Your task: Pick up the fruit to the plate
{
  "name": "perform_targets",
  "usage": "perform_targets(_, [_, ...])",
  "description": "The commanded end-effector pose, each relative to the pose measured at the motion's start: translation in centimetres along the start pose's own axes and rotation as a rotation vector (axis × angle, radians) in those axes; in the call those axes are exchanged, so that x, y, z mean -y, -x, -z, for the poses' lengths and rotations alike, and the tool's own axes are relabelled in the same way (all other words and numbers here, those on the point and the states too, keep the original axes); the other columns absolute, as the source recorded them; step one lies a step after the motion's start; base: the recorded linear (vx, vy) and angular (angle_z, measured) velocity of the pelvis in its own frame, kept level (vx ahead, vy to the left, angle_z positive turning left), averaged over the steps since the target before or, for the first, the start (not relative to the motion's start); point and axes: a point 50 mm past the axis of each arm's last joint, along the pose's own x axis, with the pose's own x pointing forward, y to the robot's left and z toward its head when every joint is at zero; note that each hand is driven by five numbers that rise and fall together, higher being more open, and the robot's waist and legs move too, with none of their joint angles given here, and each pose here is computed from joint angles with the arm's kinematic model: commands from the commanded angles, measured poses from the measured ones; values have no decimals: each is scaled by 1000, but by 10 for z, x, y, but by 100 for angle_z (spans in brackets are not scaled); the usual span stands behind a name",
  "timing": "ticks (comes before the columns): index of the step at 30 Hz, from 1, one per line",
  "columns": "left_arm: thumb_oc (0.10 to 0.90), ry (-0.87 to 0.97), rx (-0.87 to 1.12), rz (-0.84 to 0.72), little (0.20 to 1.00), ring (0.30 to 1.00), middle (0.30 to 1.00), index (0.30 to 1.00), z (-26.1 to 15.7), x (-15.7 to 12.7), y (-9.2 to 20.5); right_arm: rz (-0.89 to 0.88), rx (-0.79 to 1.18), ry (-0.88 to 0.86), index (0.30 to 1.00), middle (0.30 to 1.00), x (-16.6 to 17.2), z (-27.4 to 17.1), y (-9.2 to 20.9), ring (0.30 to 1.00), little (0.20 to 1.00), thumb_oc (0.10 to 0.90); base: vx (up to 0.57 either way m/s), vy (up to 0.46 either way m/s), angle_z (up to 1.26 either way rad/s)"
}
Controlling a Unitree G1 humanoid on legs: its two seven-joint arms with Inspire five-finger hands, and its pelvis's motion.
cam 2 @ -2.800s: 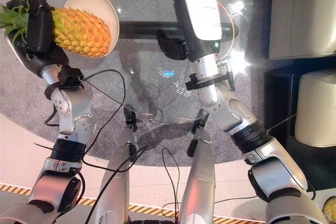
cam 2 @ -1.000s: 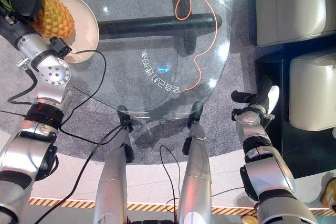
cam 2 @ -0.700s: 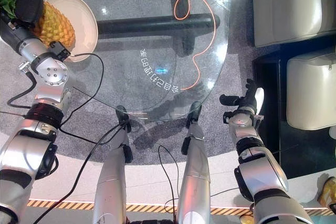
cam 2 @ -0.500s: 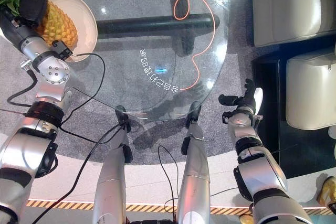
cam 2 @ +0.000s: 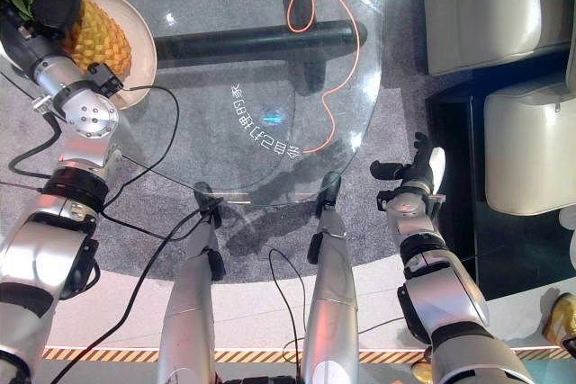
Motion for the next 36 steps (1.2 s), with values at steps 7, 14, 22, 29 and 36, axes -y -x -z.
perform_targets(7, [399,105,205,-91,499,556,556,556,-58,-5,-48,63,61,41,900,900,17,-6,-5,900,900,800,0,0,0])
perform_targets(14, [446,123,208,-84,546,596,596,596,-58,-4,-46,67,67,36,900,900,17,-6,-5,900,900,800,0,0,0])
perform_targets(22, [613,153,202,-71,713,740,740,740,-56,-2,-42,70,78,31,900,900,16,-10,-6,900,900,800,0,0,0])
perform_targets(29, [676,170,207,-54,776,794,794,794,-54,-3,-37,80,75,25,900,900,17,-8,-5,900,900,800,0,0,0])
perform_targets(36, [737,204,221,-25,837,846,846,846,-54,-2,-31,90,78,15,900,900,17,-9,-5,900,900,800,0,0,0])
